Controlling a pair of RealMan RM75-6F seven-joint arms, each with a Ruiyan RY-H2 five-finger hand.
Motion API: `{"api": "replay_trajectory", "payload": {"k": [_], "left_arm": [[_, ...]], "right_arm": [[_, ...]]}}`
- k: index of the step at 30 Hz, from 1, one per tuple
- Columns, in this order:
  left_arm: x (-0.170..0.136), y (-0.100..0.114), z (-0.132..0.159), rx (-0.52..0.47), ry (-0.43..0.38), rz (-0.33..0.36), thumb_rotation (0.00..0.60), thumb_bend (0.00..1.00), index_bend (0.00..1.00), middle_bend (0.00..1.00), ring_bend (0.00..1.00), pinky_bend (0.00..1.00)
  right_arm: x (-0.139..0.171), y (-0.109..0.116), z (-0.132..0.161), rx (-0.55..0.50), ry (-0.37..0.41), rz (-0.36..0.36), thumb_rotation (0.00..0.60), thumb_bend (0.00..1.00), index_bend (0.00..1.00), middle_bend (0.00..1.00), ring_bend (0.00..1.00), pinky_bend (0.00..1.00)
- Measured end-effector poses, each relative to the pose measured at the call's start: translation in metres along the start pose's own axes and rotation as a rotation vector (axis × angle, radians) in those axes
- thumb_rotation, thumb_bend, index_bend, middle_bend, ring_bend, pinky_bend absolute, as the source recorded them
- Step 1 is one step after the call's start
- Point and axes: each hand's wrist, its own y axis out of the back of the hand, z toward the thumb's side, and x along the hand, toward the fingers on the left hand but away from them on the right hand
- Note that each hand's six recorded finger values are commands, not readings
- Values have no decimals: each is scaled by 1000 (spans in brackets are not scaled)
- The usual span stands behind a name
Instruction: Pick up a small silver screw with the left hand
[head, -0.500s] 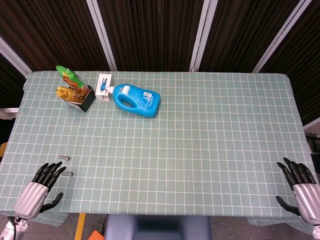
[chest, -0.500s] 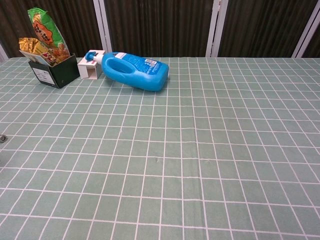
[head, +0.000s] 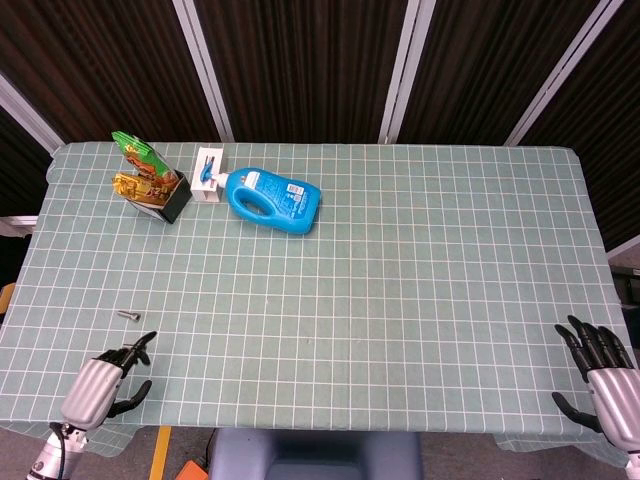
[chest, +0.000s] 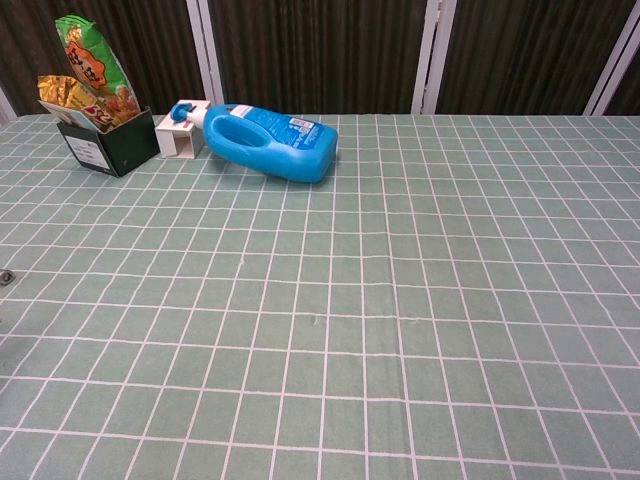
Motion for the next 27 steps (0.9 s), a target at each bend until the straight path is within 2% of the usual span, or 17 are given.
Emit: {"api": "replay_trajectory", "payload": {"k": [6,12,17,21,27], "left_arm": [[20,-33,-4,52,-10,-70,600,407,415,1000,1000,1000],[37,-53,-24,144,32,-80,600,407,434,1000,1000,1000],[45,-52,-44,164,91,-59,600,407,431,1000,1000,1000],[48,-49,-58,140,130,-49,600,406,430,1000,1000,1000],[48,-45,-76,119,177,-66,600,408,405,1000,1000,1000]], "right_arm": [[0,-2,2,3,7,4,600,341,0,0,0,0],[0,0,0,-1,-2,-2,600,340,0,0,0,0],[-1,-1,0,2,-5,3,600,341,0,0,0,0],[-1,-1,-1,3,-11,2,600,341,0,0,0,0],[-2,-1,-2,5,-18,-1,600,341,0,0,0,0]]}}
